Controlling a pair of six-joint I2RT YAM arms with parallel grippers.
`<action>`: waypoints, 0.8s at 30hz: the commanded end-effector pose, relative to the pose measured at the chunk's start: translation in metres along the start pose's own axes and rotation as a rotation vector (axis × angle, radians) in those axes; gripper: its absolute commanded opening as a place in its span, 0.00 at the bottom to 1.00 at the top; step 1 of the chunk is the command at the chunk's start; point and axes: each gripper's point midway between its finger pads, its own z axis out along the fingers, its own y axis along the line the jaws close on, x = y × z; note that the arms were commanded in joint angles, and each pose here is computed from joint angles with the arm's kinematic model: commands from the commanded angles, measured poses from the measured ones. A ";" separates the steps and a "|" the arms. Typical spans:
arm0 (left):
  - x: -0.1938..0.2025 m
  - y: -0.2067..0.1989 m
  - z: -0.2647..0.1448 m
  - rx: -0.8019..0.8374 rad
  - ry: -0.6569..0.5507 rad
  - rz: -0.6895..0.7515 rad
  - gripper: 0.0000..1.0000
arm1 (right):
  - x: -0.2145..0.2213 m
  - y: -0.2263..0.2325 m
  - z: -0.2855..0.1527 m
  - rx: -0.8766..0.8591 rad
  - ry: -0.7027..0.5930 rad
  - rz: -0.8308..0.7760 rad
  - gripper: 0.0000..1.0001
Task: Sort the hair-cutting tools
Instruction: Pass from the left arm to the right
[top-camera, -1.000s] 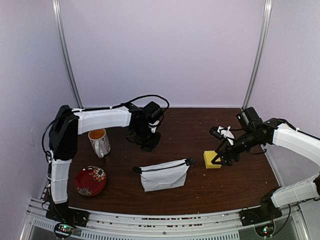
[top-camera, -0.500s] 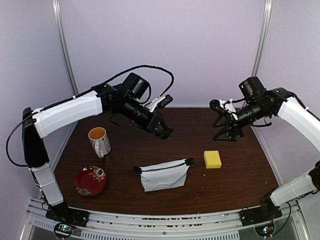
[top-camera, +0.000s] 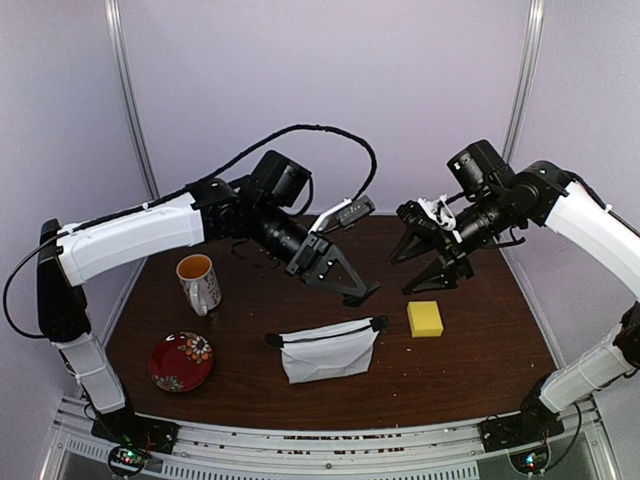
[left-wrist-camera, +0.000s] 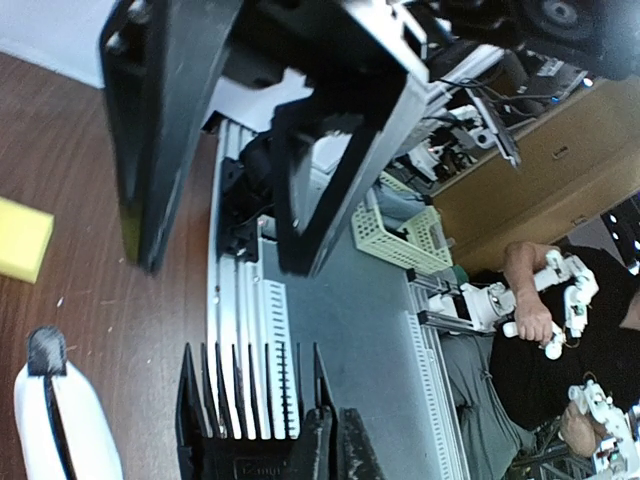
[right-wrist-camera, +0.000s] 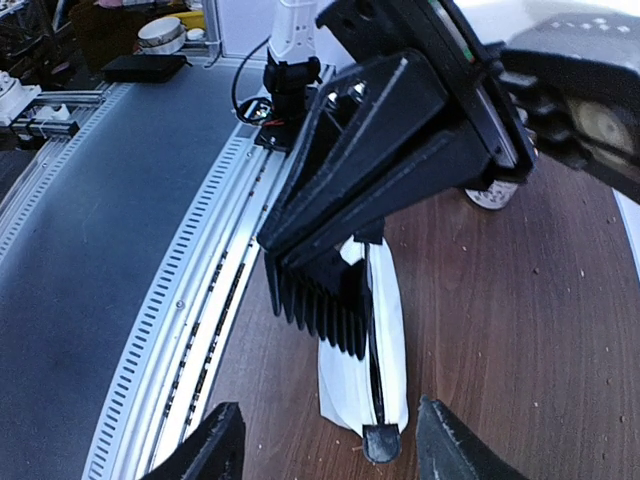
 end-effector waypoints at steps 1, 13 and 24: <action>-0.015 -0.037 -0.006 0.134 -0.053 0.140 0.00 | -0.028 0.009 0.003 -0.056 -0.113 -0.031 0.57; -0.024 -0.048 -0.004 0.221 -0.099 0.174 0.00 | -0.041 0.030 0.019 -0.103 -0.173 -0.012 0.27; -0.022 -0.003 -0.023 -0.114 -0.148 0.098 0.33 | -0.023 0.035 0.024 -0.096 -0.093 -0.006 0.00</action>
